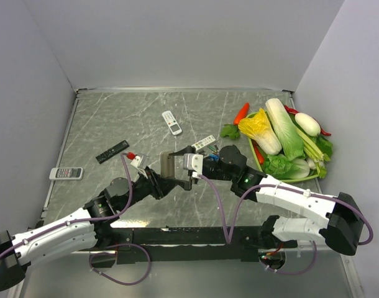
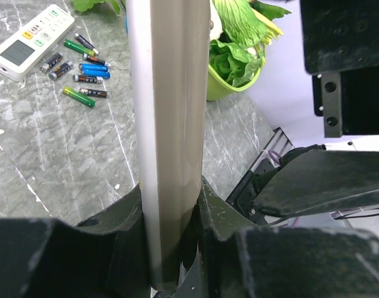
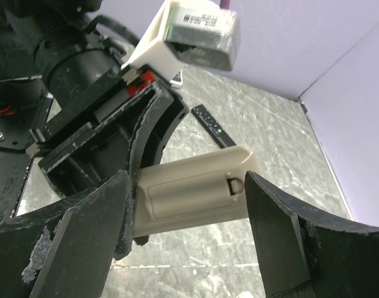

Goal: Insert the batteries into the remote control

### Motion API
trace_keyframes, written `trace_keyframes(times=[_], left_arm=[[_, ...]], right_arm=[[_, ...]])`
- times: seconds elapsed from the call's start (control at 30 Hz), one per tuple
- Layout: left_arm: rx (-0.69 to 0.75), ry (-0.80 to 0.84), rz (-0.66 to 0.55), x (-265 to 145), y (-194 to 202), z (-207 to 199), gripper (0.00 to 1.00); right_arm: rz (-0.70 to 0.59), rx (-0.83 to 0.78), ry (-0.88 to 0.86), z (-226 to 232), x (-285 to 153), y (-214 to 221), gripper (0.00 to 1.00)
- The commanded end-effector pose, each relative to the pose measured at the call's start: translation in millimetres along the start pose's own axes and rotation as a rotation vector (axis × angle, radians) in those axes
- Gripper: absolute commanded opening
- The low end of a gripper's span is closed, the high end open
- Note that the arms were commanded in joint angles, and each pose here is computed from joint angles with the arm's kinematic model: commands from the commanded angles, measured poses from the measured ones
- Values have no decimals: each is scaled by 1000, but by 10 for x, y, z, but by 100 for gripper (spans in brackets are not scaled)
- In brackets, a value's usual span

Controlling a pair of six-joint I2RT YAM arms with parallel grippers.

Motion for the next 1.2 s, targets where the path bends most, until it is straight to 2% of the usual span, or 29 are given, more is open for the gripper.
trace_keyframes(times=[0.0, 0.73, 1.17], left_arm=[[5, 42, -44, 12, -98, -62, 1], [-4, 35, -78, -29, -182, -82, 1], [2, 63, -69, -19, -190, -116, 1]], right_arm=[[-32, -35, 6, -90, 39, -191, 83], [88, 48, 5, -43, 47, 90, 79], [113, 46, -26, -39, 122, 95, 79]])
Point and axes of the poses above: each gripper's point midway between its finger pads, its own x axis out along the fingers, its own z axis along the line the jaws close on, y = z × x, the point moved 8 cm from there along -x, back along the fingers, and after that the axes turned 13 degrees about x, right-handed, at the moved point
